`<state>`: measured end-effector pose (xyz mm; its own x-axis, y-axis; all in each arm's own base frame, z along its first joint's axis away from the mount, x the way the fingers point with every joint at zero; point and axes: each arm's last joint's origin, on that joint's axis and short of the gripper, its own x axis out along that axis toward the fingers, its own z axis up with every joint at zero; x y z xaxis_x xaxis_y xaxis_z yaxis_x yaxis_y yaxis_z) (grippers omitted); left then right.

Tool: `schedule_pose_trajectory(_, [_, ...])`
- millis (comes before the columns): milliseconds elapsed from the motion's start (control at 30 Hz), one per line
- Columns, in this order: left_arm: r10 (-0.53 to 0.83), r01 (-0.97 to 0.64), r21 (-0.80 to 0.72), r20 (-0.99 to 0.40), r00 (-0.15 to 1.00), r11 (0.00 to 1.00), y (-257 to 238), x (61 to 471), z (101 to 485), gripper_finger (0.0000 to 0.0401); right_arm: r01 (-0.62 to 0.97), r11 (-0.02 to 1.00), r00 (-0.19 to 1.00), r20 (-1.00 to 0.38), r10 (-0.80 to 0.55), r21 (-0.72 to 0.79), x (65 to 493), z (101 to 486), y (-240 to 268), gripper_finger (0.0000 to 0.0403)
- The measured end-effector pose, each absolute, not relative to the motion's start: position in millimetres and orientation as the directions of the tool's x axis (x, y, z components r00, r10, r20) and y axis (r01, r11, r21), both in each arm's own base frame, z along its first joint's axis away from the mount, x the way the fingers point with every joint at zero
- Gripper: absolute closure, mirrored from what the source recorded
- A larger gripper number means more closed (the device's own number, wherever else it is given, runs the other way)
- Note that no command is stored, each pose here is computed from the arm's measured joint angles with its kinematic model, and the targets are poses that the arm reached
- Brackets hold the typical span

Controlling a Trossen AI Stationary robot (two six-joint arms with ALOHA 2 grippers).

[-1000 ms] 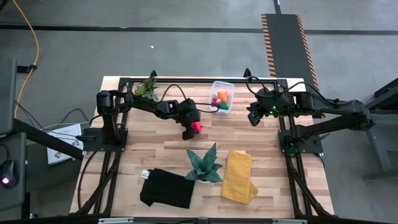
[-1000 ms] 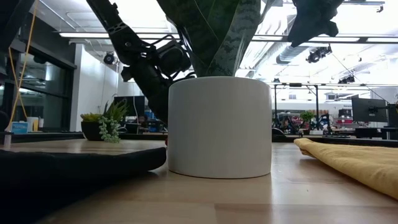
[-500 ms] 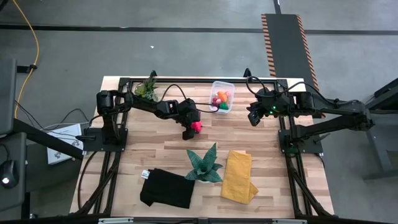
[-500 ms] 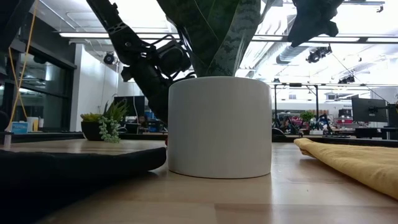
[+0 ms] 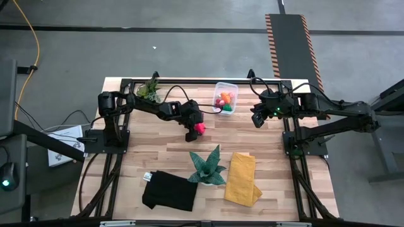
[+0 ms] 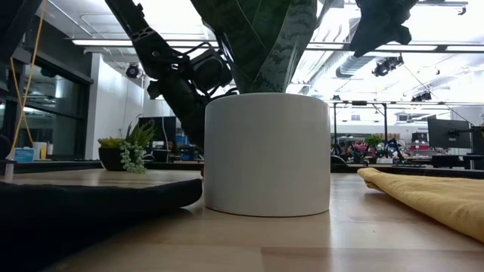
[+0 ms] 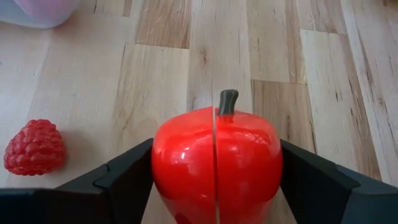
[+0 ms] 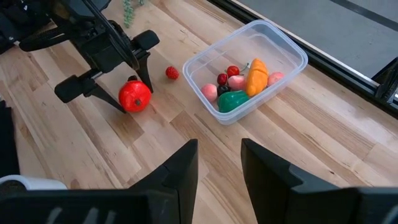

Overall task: Pick and placing Produce into tupperware
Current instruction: Put the apple into the transparent container

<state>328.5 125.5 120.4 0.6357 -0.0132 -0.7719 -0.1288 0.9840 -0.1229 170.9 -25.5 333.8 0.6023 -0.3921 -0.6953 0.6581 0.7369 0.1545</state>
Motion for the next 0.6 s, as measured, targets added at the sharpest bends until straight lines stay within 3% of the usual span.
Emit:
schedule_pose_trajectory(400, [-0.013,-0.129,-0.124,-0.772,0.636,0.984,125.5,328.5,120.4,0.0126,0.658,0.737,0.603,-0.695,-0.392,0.154,170.8,333.9,-25.4,0.029])
schedule_pose_trajectory(600, [-0.013,-0.129,-0.124,-0.772,0.636,0.984,125.5,328.6,120.4,0.0118,0.658,0.737,0.603,-0.695,-0.392,0.154,170.8,333.9,-25.4,0.029])
